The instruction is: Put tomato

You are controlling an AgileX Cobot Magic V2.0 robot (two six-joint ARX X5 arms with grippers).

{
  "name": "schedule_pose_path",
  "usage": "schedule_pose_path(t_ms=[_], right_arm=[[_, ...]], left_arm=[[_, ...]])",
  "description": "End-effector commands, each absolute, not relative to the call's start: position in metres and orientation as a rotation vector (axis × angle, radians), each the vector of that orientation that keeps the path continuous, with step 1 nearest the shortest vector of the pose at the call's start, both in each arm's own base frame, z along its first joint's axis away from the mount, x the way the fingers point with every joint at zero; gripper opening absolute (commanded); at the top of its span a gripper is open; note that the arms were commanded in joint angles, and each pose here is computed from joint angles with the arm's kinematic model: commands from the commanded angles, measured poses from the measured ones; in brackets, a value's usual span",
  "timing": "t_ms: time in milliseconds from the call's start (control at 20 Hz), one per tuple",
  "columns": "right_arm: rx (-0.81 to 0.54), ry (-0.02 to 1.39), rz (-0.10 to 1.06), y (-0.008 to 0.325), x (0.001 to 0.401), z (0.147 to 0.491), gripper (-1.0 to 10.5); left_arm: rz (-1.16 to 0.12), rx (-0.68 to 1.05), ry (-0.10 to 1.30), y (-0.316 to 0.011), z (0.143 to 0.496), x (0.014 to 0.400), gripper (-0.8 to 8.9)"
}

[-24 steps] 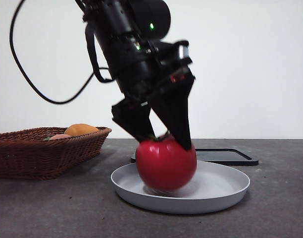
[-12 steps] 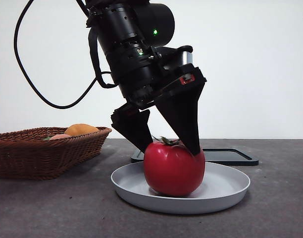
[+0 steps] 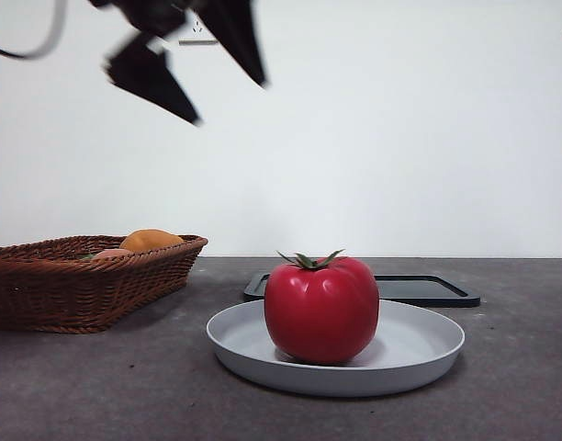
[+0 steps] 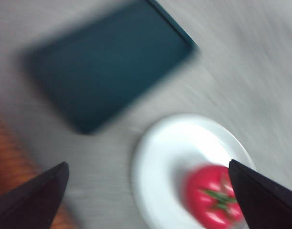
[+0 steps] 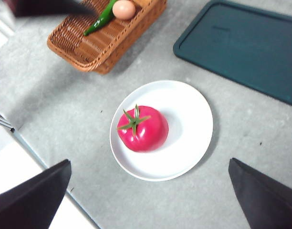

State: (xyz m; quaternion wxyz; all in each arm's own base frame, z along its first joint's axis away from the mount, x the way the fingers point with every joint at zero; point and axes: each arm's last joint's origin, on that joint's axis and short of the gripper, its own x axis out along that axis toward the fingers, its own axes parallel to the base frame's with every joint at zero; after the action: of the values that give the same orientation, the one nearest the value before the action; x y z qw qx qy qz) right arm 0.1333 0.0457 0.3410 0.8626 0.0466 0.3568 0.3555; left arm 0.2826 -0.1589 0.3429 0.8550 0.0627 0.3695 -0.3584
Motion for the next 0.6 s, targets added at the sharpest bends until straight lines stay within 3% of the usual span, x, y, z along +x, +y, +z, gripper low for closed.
schedule_pose_path(t_ms=[50,350,600], right_arm=[[0.086,0.715,0.754,0.047,0.135,0.347,5.4],[0.079,0.714,0.753,0.047,0.139,0.346,5.4],[0.083,0.728,0.757,0.05,0.148,0.343,5.4]], left_arm=[[-0.693,0.077,0.684,-0.132,0.372,0.276,5.63],[-0.551,0.02,0.617,-0.063,0.406,0.233,5.63],[-0.639,-0.041,0.673,-0.043,0.382,0.183,5.63]])
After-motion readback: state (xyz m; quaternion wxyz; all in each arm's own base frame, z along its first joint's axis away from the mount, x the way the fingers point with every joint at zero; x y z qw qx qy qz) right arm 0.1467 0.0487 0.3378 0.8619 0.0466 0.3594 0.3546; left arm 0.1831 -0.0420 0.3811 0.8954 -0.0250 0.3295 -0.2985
